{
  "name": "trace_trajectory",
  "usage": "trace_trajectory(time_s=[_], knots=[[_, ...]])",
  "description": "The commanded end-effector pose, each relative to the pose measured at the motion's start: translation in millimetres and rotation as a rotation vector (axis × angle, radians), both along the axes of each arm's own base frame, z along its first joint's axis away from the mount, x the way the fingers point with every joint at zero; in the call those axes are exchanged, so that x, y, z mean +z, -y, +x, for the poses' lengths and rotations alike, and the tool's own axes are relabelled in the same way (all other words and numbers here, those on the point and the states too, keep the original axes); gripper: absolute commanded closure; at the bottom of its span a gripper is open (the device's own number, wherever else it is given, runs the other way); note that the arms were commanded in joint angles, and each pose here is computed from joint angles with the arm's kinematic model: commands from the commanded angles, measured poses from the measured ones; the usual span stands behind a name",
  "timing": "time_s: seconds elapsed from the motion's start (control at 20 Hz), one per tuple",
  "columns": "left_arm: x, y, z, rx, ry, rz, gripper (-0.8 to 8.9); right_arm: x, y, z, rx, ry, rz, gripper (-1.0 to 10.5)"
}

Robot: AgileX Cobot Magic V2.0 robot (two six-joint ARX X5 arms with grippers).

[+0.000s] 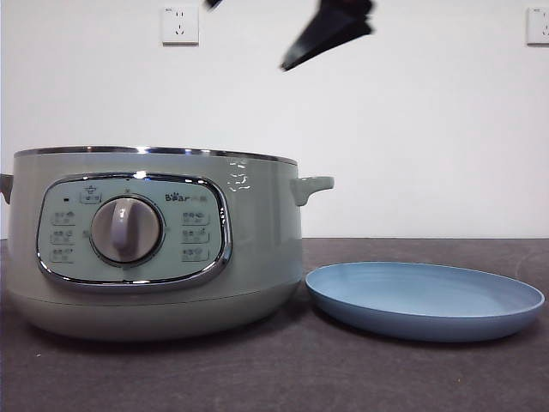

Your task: Take the pumpkin out from the steamer,put the pumpkin in the blue plate,close the lid

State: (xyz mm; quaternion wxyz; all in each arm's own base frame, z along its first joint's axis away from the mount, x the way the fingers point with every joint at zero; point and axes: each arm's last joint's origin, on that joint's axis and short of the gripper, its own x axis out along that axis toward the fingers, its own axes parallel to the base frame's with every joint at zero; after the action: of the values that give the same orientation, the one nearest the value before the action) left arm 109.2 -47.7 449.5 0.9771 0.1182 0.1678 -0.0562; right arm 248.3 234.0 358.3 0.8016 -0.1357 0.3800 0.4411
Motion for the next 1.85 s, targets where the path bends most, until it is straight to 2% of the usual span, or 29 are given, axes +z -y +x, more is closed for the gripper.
trace_trajectory(time_s=[0.05,0.2,0.35,0.55,0.9,0.95,1.0,1.1,1.3,1.4,1.6,1.75,1.85], knots=[[7,-7,-9,0.075,0.065,0.01,8.22,-7,-30,8,0.08,0.065,-0.109,3.1],[5,-10,-12,0.112,0.043,0.04,8.22,-27,-59,17,0.106,0.083,-0.181,3.1],[3,-10,-12,0.112,0.025,0.052,8.22,-49,-76,26,0.122,0.07,-0.194,3.1],[2,-10,-12,0.11,0.019,0.054,8.22,-76,-92,39,0.126,0.062,-0.191,3.1],[2,-10,-12,0.099,0.018,0.049,8.22,-123,-108,49,0.182,-0.041,-0.216,3.3],[2,-10,-12,0.099,0.017,0.05,8.22,-125,-109,49,0.185,-0.042,-0.219,4.1],[2,-10,-12,0.099,0.017,0.05,8.22,-125,-109,49,0.184,-0.043,-0.22,5.5],[2,-10,-12,0.099,0.017,0.05,8.22,-125,-109,49,0.185,-0.045,-0.219,9.4],[2,-10,-12,0.099,0.017,0.05,8.22,-123,-109,48,0.185,-0.041,-0.216,9.6],[2,-10,-12,0.099,0.015,0.051,8.22,-111,-105,46,0.181,-0.027,-0.204,9.6],[2,-9,-11,0.095,0.017,0.048,8.22,-55,-75,26,0.128,0.035,-0.228,9.6],[1,-3,-3,0.047,-0.002,0.037,8.22,-7,-26,8,0.058,0.036,-0.257,9.6],[0,1,4,0.045,-0.01,0.041,8.22,16,10,0,-0.05,0.007,-0.276,9.6]])
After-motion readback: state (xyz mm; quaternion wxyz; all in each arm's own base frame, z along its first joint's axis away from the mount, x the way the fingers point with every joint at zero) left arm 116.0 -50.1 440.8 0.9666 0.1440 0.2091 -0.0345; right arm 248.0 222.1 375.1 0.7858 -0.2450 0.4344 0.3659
